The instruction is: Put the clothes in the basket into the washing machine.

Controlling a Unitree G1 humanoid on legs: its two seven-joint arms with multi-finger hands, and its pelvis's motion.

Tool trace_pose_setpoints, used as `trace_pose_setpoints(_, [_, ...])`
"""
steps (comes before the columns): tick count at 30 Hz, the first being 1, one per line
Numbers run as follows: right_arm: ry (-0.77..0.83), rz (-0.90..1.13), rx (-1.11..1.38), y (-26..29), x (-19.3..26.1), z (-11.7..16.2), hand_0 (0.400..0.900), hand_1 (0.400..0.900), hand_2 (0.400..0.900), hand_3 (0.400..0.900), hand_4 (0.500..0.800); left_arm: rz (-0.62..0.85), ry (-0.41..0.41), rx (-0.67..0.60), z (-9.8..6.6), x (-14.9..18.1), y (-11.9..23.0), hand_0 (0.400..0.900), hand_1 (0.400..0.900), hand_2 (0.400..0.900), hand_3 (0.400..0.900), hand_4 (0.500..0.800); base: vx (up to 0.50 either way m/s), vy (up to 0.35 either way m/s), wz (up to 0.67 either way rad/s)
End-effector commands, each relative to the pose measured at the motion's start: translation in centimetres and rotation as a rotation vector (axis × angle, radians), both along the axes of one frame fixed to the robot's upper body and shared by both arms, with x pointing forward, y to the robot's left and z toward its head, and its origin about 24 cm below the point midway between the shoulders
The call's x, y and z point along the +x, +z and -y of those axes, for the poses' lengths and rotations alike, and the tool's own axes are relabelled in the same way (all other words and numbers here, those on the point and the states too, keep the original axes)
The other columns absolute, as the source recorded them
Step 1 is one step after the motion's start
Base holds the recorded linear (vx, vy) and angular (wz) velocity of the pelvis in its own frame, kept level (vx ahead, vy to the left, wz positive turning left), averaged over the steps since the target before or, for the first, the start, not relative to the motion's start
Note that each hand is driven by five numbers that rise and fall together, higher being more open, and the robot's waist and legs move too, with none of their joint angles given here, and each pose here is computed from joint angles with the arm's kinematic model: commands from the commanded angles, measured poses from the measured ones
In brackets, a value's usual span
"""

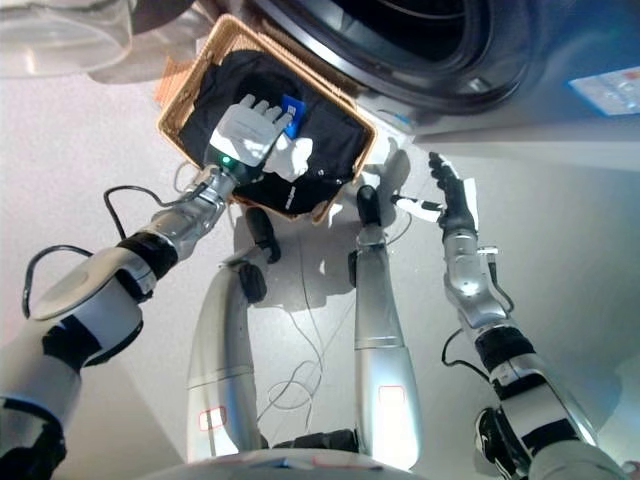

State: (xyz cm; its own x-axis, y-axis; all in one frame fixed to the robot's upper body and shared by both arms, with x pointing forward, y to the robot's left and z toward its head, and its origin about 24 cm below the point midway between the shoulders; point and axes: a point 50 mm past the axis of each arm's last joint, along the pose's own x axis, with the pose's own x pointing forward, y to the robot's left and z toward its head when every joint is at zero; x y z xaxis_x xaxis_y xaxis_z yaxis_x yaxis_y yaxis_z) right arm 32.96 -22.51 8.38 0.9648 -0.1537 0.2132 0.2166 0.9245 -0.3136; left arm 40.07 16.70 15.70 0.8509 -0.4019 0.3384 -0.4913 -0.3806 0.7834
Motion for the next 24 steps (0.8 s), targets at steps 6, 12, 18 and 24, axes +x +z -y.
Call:
trace_pose_setpoints(6, [-0.027, 0.197, 0.001, 2.8, -2.2, 1.8, 0.900, 0.900, 0.900, 0.900, 0.800, 0.093, -0.050, 0.062, -0.5, -0.5, 1.5, 0.900, 0.900, 0.900, 0.900, 0.800, -0.011, 0.007, -0.03])
trace_pose_setpoints(12, [-0.021, 0.244, -0.011, 3.6, -2.9, 1.9, 0.900, 0.900, 0.900, 0.900, 0.800, 0.109, -0.041, 0.136, -1.4, -0.8, 1.6, 0.847, 0.847, 0.847, 0.847, 0.768, -0.029, -0.013, 0.02])
trace_pose_setpoints(18, [-0.021, 0.264, -0.017, 4.0, -3.2, 2.1, 0.900, 0.900, 0.900, 0.900, 0.800, 0.120, -0.025, 0.198, -2.2, -0.8, 2.0, 0.400, 0.400, 0.400, 0.400, 0.500, -0.024, -0.010, -0.01])
trace_pose_setpoints(24, [-0.022, 0.257, -0.012, 3.8, -3.4, 2.3, 0.900, 0.900, 0.900, 0.900, 0.800, 0.136, -0.038, 0.194, -2.0, -0.8, 2.3, 0.400, 0.400, 0.400, 0.400, 0.500, -0.016, -0.005, 0.00])
